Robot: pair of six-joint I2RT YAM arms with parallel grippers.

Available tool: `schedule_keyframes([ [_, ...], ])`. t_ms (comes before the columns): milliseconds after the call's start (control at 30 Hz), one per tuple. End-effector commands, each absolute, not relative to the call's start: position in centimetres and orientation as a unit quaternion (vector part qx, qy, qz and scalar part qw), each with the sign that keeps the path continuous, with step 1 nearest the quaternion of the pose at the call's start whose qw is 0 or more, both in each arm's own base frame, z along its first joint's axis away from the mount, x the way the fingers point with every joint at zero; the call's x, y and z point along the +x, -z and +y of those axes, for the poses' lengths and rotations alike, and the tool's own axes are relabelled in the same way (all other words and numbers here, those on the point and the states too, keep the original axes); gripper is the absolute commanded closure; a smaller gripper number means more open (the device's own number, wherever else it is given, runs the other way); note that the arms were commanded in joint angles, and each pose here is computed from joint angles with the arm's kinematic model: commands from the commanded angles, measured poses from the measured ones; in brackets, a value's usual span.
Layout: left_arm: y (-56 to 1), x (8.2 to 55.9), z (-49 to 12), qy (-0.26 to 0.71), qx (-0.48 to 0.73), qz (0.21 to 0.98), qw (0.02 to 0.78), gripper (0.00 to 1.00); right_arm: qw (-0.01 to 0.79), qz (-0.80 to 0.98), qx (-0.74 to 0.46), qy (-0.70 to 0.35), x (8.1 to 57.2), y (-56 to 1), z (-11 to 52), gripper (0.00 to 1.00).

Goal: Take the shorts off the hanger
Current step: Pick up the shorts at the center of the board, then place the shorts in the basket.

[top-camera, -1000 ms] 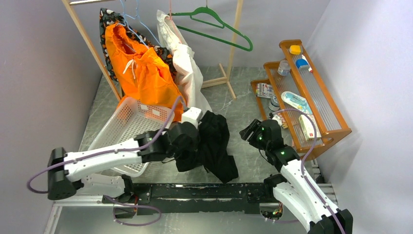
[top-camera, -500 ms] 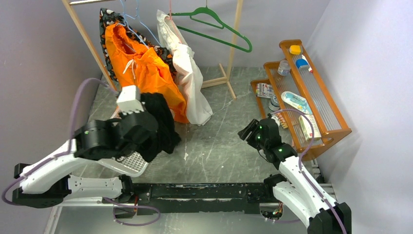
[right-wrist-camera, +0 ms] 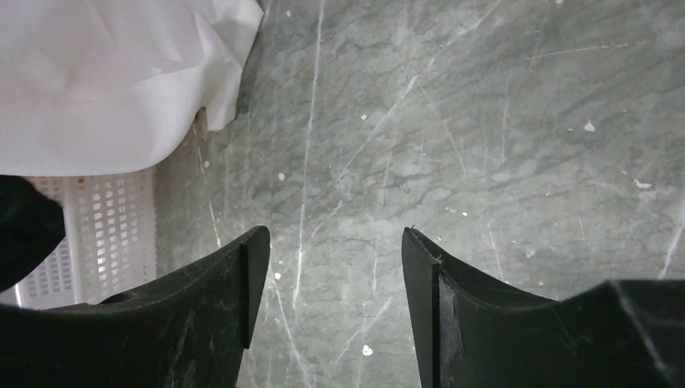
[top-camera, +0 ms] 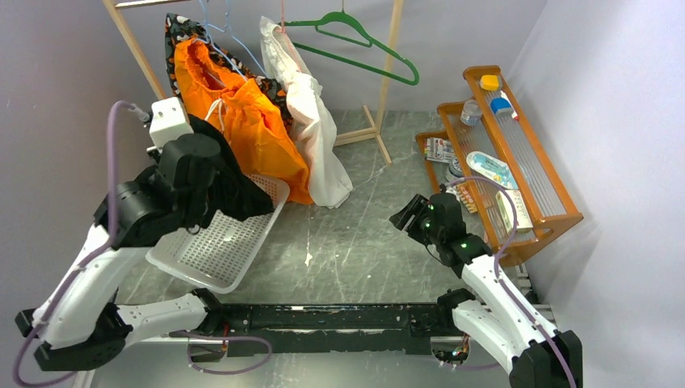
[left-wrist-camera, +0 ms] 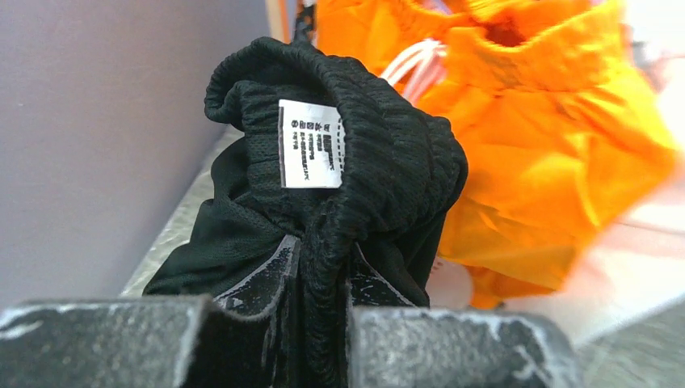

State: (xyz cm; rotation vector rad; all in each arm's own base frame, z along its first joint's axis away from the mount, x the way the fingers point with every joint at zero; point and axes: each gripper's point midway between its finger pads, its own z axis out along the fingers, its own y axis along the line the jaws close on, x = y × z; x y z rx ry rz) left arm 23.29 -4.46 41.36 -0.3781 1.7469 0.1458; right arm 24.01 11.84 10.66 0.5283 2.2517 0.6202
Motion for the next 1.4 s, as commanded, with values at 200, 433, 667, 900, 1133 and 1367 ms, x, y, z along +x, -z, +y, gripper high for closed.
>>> schedule_keyframes([
  [200,-33.9,29.8,-7.9,0.016,-0.091,0.828,0.554,0.93,0.372,0.874,0.176,-0.257,24.4,-12.1,12.6,0.35],
  [433,-26.9,31.9,-6.6,0.104,-0.140,0.862,0.475,0.93,0.360,0.884,0.161,-0.250,24.1,-11.7,12.7,0.35],
  [667,-20.1,31.7,-4.2,0.127,-0.249,0.877,0.390,0.93,0.354,0.889,0.151,-0.248,24.3,-11.6,12.9,0.34],
  [900,-16.0,32.5,-5.4,0.182,-0.262,0.861,0.396,0.93,0.373,0.873,0.102,-0.297,25.1,-14.6,14.9,0.33],
  [1133,-13.5,37.0,-5.0,0.172,-0.291,0.880,0.334,0.90,0.385,0.849,0.045,-0.360,25.7,-18.8,17.4,0.32],
  [1367,-8.6,36.0,-4.0,0.149,-0.324,0.877,0.321,0.49,0.401,0.845,0.033,-0.351,26.6,-21.1,17.4,0.31],
])
